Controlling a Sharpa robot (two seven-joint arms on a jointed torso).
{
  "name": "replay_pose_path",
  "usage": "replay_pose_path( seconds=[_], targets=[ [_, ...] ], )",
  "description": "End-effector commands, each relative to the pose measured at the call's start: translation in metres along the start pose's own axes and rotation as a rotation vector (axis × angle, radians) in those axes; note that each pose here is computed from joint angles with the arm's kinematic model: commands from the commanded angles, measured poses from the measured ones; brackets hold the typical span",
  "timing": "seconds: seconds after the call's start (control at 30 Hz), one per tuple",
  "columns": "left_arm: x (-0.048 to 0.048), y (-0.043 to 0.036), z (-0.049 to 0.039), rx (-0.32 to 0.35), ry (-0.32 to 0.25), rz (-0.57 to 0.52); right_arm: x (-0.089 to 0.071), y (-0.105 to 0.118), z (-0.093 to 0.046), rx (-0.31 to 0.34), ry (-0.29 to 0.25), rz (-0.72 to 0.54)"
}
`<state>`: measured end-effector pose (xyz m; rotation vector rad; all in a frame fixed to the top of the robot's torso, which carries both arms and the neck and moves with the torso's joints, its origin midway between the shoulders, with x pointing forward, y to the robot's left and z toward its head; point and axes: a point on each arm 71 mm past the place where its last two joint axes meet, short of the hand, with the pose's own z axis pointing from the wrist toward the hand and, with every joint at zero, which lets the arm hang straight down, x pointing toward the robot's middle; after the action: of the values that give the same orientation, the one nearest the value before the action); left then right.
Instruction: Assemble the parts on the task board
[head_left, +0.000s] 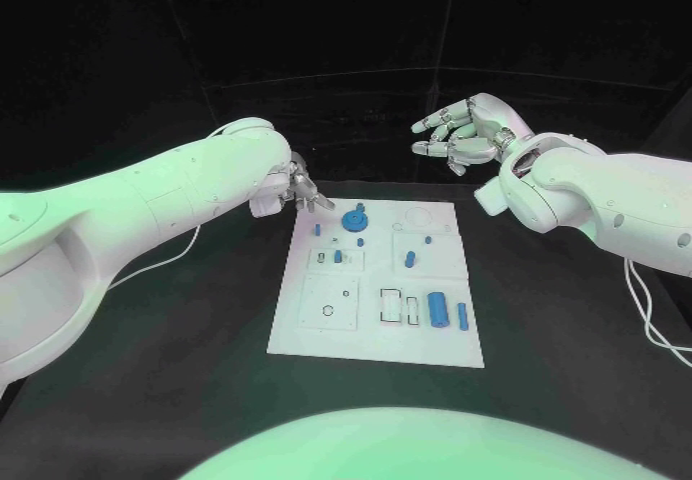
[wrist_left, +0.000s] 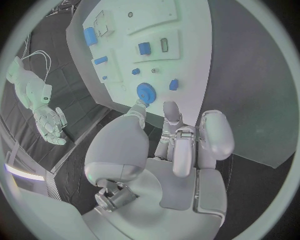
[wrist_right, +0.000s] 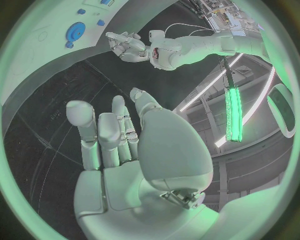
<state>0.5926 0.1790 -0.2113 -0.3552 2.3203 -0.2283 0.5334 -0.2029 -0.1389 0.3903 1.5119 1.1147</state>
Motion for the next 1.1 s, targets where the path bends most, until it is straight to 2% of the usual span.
replay_pose_path(
  seconds=[0.03, 0.2, 0.43, 0.67, 1.1],
  targets=[
    [0.0014, 0.0006, 0.0051, 0.013, -0.007, 0.078, 0.000, 0.002, 0.001, -0.013, -0.001, -0.002],
    [0.0074, 0.0036, 0.0122, 0.005, -0.014, 0.093, 0.001, 0.003, 0.001, -0.014, 0.001, -0.001],
    [0.0147, 0.0060, 0.0177, -0.001, -0.008, 0.095, 0.001, 0.003, 0.002, -0.014, 0.002, -0.001],
    [0.0168, 0.0084, 0.0202, -0.010, 0.001, 0.096, 0.001, 0.003, 0.001, -0.013, 0.002, 0.000],
    [0.0195, 0.0082, 0.0226, -0.015, 0.010, 0.097, 0.001, 0.003, 0.002, -0.014, 0.002, 0.000]
  ],
)
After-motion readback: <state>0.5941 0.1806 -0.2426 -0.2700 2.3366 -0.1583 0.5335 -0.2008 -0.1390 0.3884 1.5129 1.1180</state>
